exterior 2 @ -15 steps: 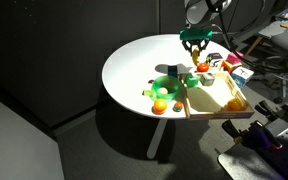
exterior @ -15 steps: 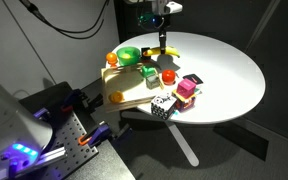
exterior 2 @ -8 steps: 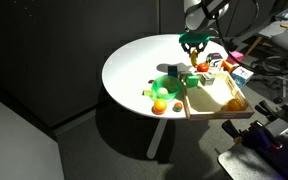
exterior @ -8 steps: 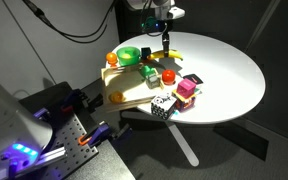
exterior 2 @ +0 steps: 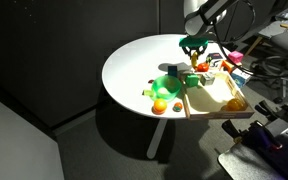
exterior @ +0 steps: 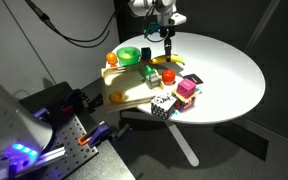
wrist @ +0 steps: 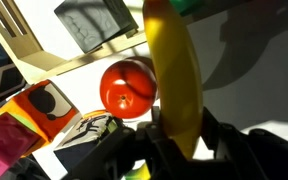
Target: Put the banana on the table
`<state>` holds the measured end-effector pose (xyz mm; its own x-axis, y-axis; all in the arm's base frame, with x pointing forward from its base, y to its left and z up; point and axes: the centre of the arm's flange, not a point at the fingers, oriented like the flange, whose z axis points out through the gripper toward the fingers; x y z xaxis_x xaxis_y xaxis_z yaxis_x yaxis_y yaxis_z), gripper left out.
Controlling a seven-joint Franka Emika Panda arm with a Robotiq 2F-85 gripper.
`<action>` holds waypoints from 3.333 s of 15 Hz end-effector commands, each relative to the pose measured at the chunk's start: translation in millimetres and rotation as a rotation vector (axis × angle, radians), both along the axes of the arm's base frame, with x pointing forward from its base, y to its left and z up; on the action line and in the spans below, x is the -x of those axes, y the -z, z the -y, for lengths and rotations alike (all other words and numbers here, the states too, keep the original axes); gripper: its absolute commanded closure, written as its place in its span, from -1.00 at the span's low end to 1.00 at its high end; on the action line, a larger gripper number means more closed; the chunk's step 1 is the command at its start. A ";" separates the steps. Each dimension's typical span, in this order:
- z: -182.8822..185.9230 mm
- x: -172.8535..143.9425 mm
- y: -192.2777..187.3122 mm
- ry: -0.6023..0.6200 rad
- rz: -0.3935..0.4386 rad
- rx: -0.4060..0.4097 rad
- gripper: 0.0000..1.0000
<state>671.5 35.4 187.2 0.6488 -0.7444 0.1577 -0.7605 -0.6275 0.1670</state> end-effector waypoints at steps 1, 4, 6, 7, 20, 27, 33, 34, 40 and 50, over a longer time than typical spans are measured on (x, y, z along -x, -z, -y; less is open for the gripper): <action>-1.7 -7.4 3.4 0.008 0.009 0.034 -0.30; -3.8 -5.2 3.7 0.005 0.005 0.033 -0.72; -5.6 -3.5 2.7 0.001 0.003 0.030 -0.98; -7.0 -1.9 1.4 -0.002 0.002 0.027 -1.00; -42.4 41.4 -37.9 -0.138 -0.109 -0.050 -1.00; -49.2 76.8 -64.2 -0.276 -0.259 -0.054 -1.00; -55.3 109.5 -83.8 -0.429 -0.367 -0.066 -1.00; -56.9 115.1 -87.5 -0.456 -0.377 -0.068 -1.00; -63.3 143.1 -113.0 -0.583 -0.361 -0.083 -1.00; -70.2 176.9 -165.7 -0.702 -0.234 -0.154 -1.00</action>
<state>513.0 110.7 335.1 0.9738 -0.1825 -0.1360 -0.1518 -0.9660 0.2093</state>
